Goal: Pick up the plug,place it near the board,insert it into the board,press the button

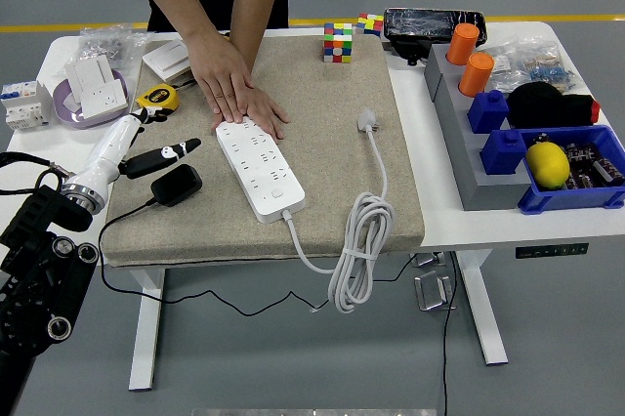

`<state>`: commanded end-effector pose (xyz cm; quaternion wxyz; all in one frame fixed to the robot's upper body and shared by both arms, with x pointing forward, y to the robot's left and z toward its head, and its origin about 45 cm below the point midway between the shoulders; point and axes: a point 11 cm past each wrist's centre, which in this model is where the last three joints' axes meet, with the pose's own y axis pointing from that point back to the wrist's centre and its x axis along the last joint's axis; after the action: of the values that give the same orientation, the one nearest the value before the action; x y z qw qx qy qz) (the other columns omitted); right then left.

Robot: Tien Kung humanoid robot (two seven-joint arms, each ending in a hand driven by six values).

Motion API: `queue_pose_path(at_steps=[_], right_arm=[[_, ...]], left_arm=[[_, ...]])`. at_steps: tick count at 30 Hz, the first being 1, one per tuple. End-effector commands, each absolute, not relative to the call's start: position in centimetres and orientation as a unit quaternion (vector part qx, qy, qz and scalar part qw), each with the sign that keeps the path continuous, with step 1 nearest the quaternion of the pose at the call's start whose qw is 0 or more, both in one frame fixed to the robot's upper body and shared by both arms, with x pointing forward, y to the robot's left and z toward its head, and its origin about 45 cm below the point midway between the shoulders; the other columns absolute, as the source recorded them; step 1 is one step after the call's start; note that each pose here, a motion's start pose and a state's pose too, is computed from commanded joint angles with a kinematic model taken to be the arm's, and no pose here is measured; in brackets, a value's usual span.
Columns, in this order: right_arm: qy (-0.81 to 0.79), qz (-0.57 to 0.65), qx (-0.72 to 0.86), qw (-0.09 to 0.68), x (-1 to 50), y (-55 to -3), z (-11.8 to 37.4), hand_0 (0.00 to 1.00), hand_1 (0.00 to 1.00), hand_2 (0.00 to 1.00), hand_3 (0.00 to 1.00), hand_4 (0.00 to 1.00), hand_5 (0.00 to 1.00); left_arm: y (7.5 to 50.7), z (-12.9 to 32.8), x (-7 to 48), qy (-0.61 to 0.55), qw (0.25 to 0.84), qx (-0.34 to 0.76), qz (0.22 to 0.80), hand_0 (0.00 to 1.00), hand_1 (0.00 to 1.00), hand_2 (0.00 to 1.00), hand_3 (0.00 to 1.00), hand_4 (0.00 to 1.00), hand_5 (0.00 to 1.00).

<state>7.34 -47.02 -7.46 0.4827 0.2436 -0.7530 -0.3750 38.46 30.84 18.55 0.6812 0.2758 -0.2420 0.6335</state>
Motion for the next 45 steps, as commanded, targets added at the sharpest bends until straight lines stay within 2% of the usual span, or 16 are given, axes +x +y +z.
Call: queue_pose_path(at_steps=[13,27,28,31,45], right_arm=[[-0.748,-0.380,0.245,0.486,6.7,-46.5,-7.8,0.819,0.784,0.752,0.742,0.998,0.998],[-0.741,-0.377,0.246,0.499,5.8,-46.6,-7.9,0.818,0.784,0.752,0.743,0.998,0.998],[-0.740,-0.377,0.246,0.500,5.7,-46.5,-8.0,0.818,0.784,0.752,0.746,0.998,0.998],[-0.738,-0.378,0.248,0.501,5.5,-46.3,-8.1,0.818,0.784,0.752,0.746,0.998,0.998],[-0.735,-0.381,0.245,0.504,4.8,-46.2,-8.3,0.818,0.784,0.753,0.746,0.998,0.998]], left_arm=[[28.5,21.1,34.4,-0.055,0.725,0.079,0.682,0.823,0.891,0.867,0.868,0.998,0.998],[28.7,20.5,31.2,0.171,0.720,-0.106,0.665,0.774,0.851,0.834,0.857,0.998,0.998],[28.7,20.5,31.1,0.187,0.717,-0.121,0.661,0.753,0.827,0.814,0.818,0.998,0.998],[28.6,20.4,31.0,0.229,0.708,-0.161,0.648,0.753,0.827,0.814,0.818,0.998,0.998],[28.3,20.2,30.8,0.243,0.707,-0.162,0.644,0.746,0.810,0.785,0.793,0.998,0.998]])
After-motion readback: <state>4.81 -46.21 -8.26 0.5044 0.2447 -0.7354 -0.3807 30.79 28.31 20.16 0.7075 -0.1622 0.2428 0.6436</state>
